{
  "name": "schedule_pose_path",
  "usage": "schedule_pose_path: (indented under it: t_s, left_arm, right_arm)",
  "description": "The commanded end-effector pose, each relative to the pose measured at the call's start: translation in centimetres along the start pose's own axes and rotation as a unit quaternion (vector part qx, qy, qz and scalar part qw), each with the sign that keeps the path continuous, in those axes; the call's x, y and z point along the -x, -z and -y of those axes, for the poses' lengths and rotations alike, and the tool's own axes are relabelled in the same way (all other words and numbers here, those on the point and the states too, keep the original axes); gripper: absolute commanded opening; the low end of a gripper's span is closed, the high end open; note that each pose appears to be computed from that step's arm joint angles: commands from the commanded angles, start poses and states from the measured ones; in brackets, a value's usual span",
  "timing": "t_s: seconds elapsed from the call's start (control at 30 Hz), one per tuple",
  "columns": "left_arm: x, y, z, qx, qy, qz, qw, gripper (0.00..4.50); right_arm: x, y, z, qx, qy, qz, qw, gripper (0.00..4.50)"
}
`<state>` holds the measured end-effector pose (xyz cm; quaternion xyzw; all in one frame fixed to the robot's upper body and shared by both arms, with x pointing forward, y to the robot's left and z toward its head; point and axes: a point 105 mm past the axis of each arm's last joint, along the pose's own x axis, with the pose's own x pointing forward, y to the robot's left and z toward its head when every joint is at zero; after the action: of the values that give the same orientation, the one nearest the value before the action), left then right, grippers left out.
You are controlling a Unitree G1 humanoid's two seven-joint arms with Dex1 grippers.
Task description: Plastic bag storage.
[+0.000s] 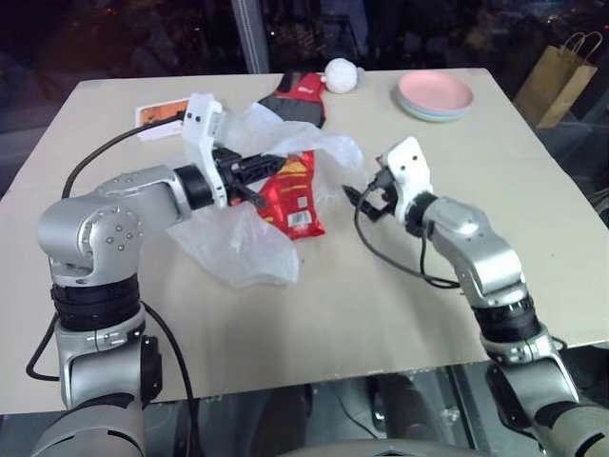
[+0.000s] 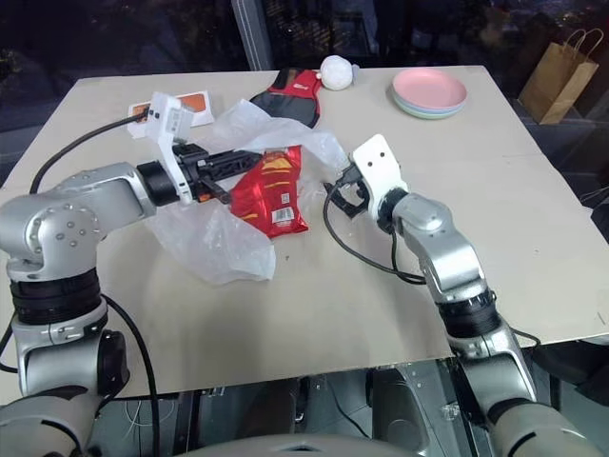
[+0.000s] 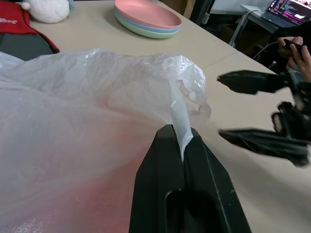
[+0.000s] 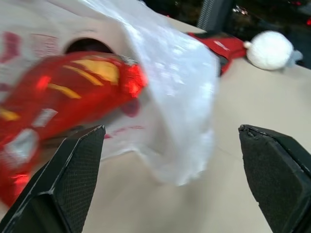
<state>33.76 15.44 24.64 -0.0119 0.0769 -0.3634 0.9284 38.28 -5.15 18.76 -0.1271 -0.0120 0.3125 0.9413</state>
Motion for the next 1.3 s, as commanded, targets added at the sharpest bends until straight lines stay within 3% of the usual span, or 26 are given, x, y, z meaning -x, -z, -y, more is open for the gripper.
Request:
schedule_pose_path:
  t_s: [0.03, 0.13, 0.23, 0.27, 0.3, 0.37, 0.4, 0.5, 0.6, 0.73, 0.83, 0.87, 1.1, 1.3]
  left_arm:
    - [0.5, -1.2, 0.7, -0.029, 0.005, 0.020, 0.999, 0.00]
    - [0.7, -1.1, 0.7, -0.036, 0.004, 0.016, 0.999, 0.00]
    - [0.9, -1.0, 0.7, -0.040, 0.003, 0.015, 0.999, 0.00]
    - [0.9, -0.9, 0.8, -0.043, 0.004, 0.014, 0.999, 0.00]
    - [1.0, -0.8, 0.8, -0.047, 0.005, 0.012, 0.999, 0.00]
    - [1.0, -0.6, 0.9, -0.055, 0.006, 0.012, 0.998, 0.00]
    - [1.0, -0.6, 1.0, -0.054, 0.010, 0.017, 0.998, 0.00]
    - [1.6, -1.0, 1.1, -0.049, 0.024, 0.036, 0.998, 0.00]
    - [3.3, -0.8, 2.3, -0.022, 0.078, 0.039, 0.996, 0.76]
    - [7.2, 0.7, 3.5, 0.050, 0.139, 0.014, 0.989, 2.55]
    - [10.5, 1.4, 3.9, 0.122, 0.168, -0.006, 0.978, 4.14]
    - [11.4, 1.6, 4.0, 0.138, 0.171, -0.011, 0.976, 4.46]
    - [15.1, 7.6, 6.7, 0.177, 0.123, -0.068, 0.974, 4.46]
    - [13.4, 11.6, 8.3, 0.175, 0.069, -0.067, 0.980, 4.46]
  right_arm:
    - [-1.5, -0.8, 1.5, 0.010, 0.018, 0.021, 1.000, 4.44]
    - [-2.3, -0.9, 2.1, 0.014, 0.013, 0.026, 0.999, 3.61]
    - [-2.5, -1.2, 2.2, 0.015, 0.001, 0.033, 0.999, 2.21]
    - [-2.5, -1.3, 2.3, 0.014, -0.002, 0.035, 0.999, 1.52]
    - [-2.4, -1.3, 2.2, 0.014, -0.006, 0.036, 0.999, 1.31]
    - [-2.4, -1.3, 2.2, 0.015, -0.012, 0.036, 0.999, 0.23]
    - [-2.3, -1.4, 2.2, 0.014, -0.012, 0.037, 0.999, 0.02]
    - [-2.3, -1.5, 2.4, 0.007, -0.012, 0.040, 0.999, 0.02]
    - [-2.3, -1.3, 2.6, 0.004, -0.009, 0.035, 0.999, 0.00]
    - [-2.4, -0.6, 2.8, 0.000, -0.004, 0.024, 1.000, 0.00]
    - [-2.5, -0.3, 3.1, -0.003, -0.002, 0.018, 1.000, 0.00]
    - [-2.5, -0.2, 3.2, -0.004, -0.002, 0.017, 1.000, 0.00]
    - [-2.3, 0.2, 3.3, -0.005, -0.009, 0.011, 1.000, 0.00]
    - [-2.0, 0.1, 3.0, -0.002, -0.018, 0.006, 1.000, 0.00]
